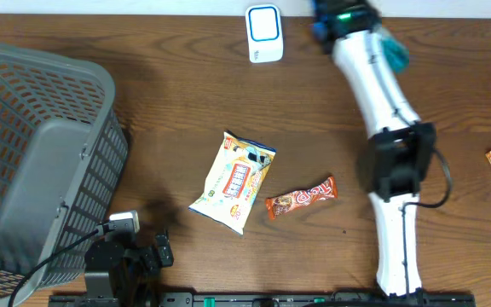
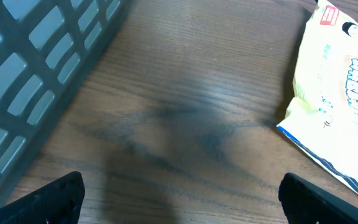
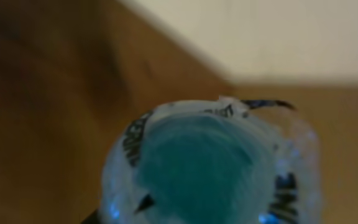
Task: Scan the item barcode
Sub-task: 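Carry the Listerine bottle to the table's right edge and release it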
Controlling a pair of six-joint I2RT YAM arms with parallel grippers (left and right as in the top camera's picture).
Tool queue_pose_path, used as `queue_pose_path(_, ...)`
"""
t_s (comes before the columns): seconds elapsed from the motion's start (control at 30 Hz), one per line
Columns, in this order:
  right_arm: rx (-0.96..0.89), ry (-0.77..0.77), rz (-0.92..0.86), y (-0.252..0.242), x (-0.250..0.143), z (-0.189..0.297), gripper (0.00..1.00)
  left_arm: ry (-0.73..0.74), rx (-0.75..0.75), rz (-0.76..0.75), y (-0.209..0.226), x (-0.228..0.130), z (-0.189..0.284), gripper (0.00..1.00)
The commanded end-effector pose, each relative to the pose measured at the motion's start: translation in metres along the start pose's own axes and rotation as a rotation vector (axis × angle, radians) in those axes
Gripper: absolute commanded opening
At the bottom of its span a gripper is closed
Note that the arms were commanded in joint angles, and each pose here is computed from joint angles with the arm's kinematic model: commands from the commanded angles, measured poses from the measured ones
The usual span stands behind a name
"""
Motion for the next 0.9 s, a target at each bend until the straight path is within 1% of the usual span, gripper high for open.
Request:
queue_pose_path(0.0,0.047,0.169,-0.244,-0.02,-0.058,-0.063,0.01,-0.001,0.005,0.001,0.001,0.0,0.002,1.0)
queue_pose_path(0.23,0.076,0.437,-0.293,-0.026,-0.17,-0.155,0.01,-0.001,0.005,0.001,0.001,0.0,0.002,1.0)
queue_pose_path(0.37,0.086,0.54,-0.33,-0.024,-0.223,-0.186,0.01,-0.001,0.005,0.001,0.001,0.0,0.002,1.0)
queue_pose_path(0.4,0.097,0.553,-0.339,-0.023,-0.232,-0.191,0.02,-0.001,0.005,0.001,0.001,0.0,0.002,1.0)
queue_pose_path(0.47,0.133,0.566,-0.369,-0.022,-0.244,-0.198,0.09,-0.001,0.005,0.001,0.001,0.0,0.002,1.0)
queue_pose_path(0.53,0.141,0.573,-0.426,-0.024,-0.252,-0.202,0.19,0.0,0.005,0.001,0.001,0.0,0.002,1.0)
queue_pose_path(0.57,0.136,0.576,-0.456,-0.028,-0.255,-0.202,0.3,-0.001,0.005,0.001,0.001,0.0,0.002,1.0)
queue_pose_path(0.6,0.147,0.567,-0.471,-0.029,-0.255,-0.202,0.38,0.0,0.005,0.001,0.001,-0.001,0.002,1.0)
queue_pose_path(0.63,0.167,0.551,-0.483,-0.03,-0.252,-0.201,0.47,0.0,0.005,0.001,0.001,-0.001,0.002,1.0)
queue_pose_path(0.7,0.203,0.511,-0.51,-0.033,-0.244,-0.195,0.69,-0.001,0.005,0.001,0.001,0.0,0.002,1.0)
queue_pose_path(0.77,0.232,0.459,-0.541,-0.042,-0.235,-0.186,0.88,-0.001,0.005,0.001,0.001,0.0,0.002,1.0)
queue_pose_path(0.8,0.253,0.423,-0.562,-0.048,-0.228,-0.179,0.93,-0.001,0.005,0.001,0.001,0.0,0.002,1.0)
queue_pose_path(0.87,0.283,0.355,-0.602,-0.062,-0.218,-0.165,0.99,-0.001,0.005,0.001,0.001,0.0,0.002,1.0)
Point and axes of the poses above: each gripper's point midway between its finger pads, its own z axis back along the fingers, its own y axis along the line the jaws close on, x = y × z, the point moved 4 cm from there along z, back along the fingers, and after that the axes turned 4 degrees about z, right-handed, at the moved point
